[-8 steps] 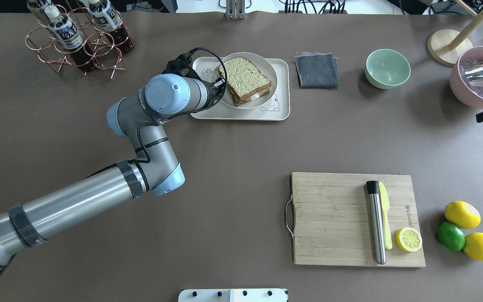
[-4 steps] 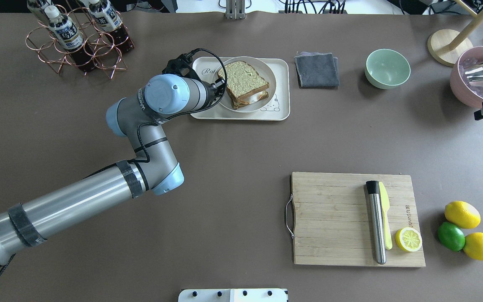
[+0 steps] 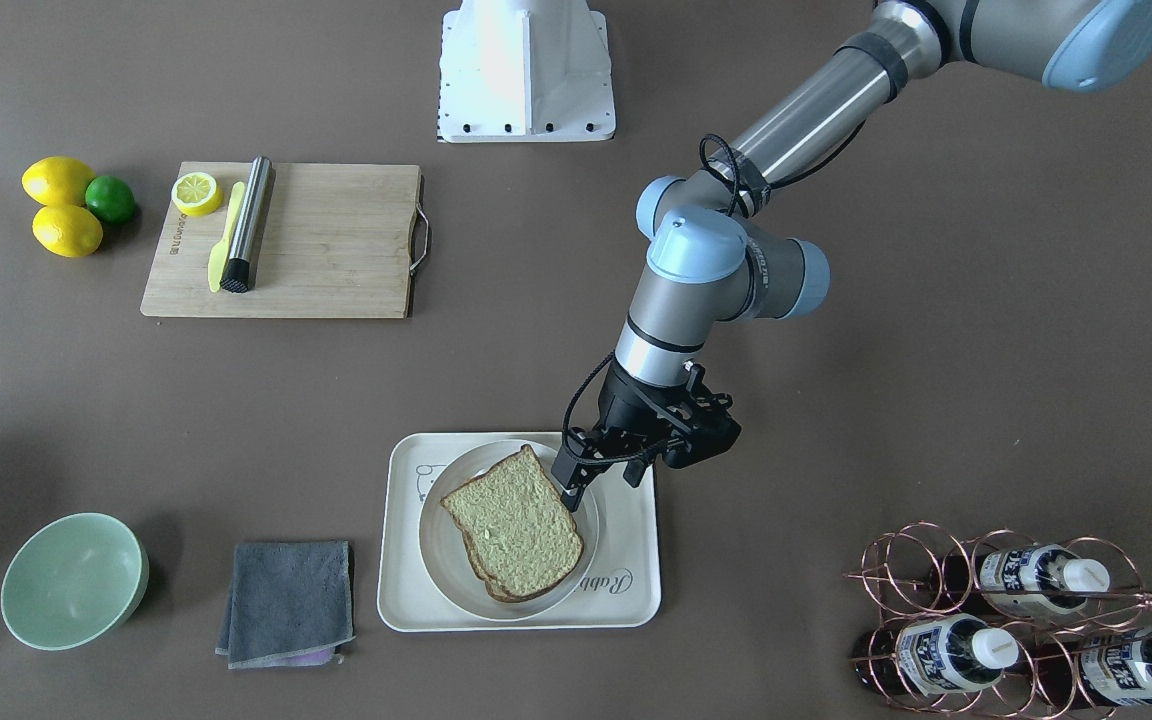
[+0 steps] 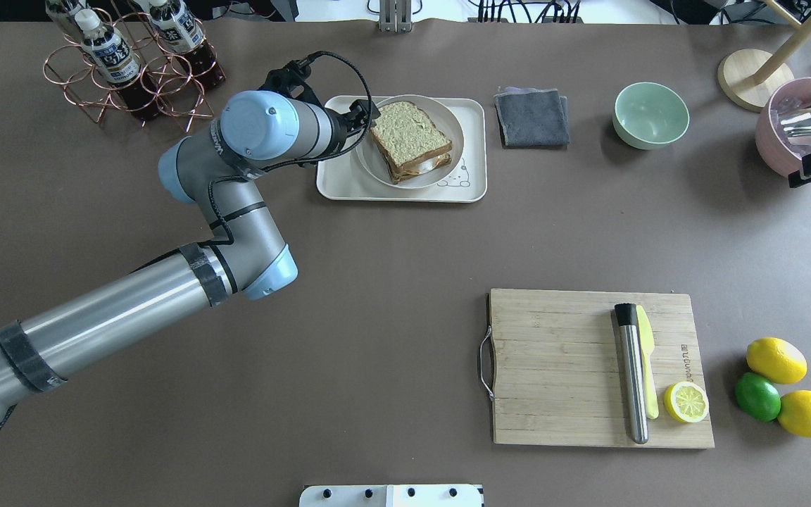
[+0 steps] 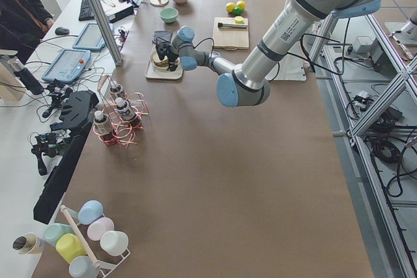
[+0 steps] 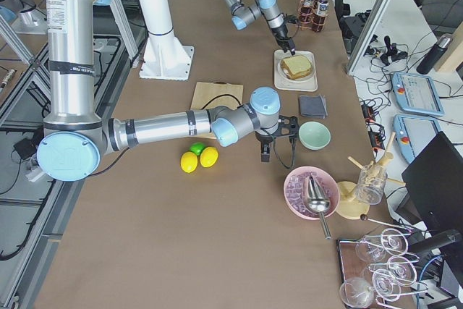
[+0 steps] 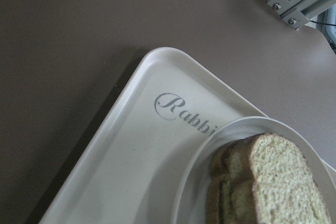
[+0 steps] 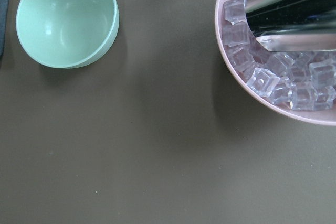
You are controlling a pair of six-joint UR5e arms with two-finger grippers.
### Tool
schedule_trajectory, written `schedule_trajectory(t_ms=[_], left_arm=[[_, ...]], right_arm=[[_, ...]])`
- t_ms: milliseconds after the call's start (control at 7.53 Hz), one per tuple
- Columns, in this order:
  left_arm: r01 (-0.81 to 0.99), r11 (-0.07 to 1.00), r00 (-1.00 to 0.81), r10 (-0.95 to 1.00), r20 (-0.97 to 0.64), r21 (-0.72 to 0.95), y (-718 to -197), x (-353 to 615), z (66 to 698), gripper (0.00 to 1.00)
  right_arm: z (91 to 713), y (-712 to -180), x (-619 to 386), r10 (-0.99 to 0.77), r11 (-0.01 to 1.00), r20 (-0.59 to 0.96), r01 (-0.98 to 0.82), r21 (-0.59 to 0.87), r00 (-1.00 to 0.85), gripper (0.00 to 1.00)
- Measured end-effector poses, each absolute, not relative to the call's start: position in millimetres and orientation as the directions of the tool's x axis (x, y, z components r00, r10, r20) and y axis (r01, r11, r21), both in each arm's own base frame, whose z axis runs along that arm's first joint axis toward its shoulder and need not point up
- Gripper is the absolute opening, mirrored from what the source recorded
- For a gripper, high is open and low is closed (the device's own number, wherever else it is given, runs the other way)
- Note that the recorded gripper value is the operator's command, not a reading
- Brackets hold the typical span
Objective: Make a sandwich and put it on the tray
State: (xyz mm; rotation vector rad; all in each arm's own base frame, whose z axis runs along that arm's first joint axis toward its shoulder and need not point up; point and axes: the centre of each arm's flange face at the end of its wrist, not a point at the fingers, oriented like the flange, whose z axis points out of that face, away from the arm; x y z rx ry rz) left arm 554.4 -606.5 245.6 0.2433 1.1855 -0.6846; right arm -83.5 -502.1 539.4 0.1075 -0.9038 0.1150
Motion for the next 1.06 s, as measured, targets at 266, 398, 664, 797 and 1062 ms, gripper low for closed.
schedule_trajectory(t_ms=[266, 398, 664, 797, 1062], left_arm=[[0.580, 0.790, 0.181, -0.362, -0.914, -0.198, -626, 508, 236, 0.97], [0.560, 0.810, 0.191, -0.328, -0.925, -0.172, -624, 486, 239, 0.98], [0.513, 0.858, 0.267, -0.190, -0.945, -0.028, -605, 430, 261, 0.98], [0.488, 0.871, 0.311, -0.122, -0.943, 0.049, -595, 403, 276, 0.98], [0.442, 0.859, 0.435, 0.047, -0.899, 0.258, -569, 340, 321, 0.98]], right_arm=[[536, -512, -80, 0.059, 0.987, 0.795, -0.153, 0.043, 0.604, 1.00], [534, -514, -74, 0.065, 0.987, 0.802, -0.159, 0.038, 0.594, 1.00], [535, -515, -62, 0.077, 0.985, 0.809, -0.172, 0.030, 0.582, 1.00], [540, -514, -56, 0.078, 0.985, 0.805, -0.171, 0.030, 0.588, 1.00], [558, -512, -32, 0.064, 0.988, 0.779, -0.150, 0.039, 0.624, 1.00]])
